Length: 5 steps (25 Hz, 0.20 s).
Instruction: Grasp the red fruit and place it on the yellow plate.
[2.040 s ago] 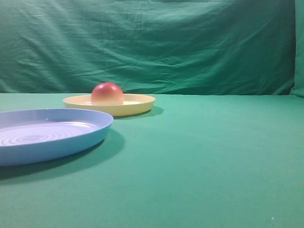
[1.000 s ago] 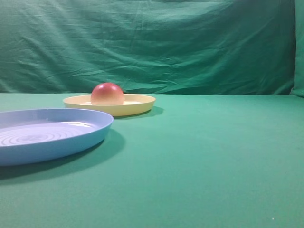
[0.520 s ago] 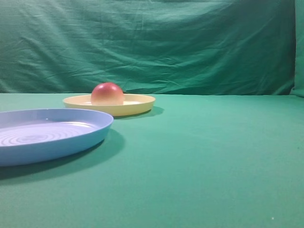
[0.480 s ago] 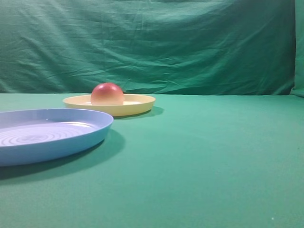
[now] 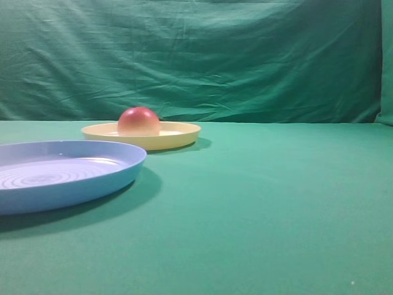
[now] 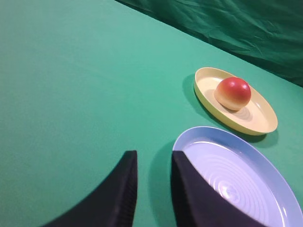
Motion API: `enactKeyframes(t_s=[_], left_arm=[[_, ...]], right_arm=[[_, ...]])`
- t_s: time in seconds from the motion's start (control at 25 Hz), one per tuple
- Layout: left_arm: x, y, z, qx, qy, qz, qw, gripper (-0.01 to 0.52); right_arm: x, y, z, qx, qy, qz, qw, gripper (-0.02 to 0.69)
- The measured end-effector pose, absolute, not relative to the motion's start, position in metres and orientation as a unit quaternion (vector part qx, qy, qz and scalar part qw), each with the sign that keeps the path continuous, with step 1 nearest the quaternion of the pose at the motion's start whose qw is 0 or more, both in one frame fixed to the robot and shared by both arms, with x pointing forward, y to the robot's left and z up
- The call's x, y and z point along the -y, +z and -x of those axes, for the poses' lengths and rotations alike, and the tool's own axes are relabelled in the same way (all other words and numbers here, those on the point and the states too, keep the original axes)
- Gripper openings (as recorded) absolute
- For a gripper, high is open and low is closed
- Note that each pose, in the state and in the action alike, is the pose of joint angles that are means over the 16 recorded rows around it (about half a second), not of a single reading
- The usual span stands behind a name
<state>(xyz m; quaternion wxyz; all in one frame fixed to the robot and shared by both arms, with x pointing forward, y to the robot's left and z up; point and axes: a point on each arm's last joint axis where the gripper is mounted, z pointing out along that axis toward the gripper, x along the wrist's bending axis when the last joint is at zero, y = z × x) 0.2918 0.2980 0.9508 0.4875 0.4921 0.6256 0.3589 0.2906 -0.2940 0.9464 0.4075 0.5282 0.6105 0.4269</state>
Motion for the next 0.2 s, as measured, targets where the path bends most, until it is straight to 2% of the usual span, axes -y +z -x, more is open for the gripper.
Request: enactKeyframes(t_s=[0.2], left_arm=[[-0.2980, 0.9508, -0.2918, -0.626, 0.359, -0.492, 0.488, 0.157]], right_arm=[[0.2940, 0.9464, -0.2906, -0.610, 0.427, -0.528, 0.407, 0.000]])
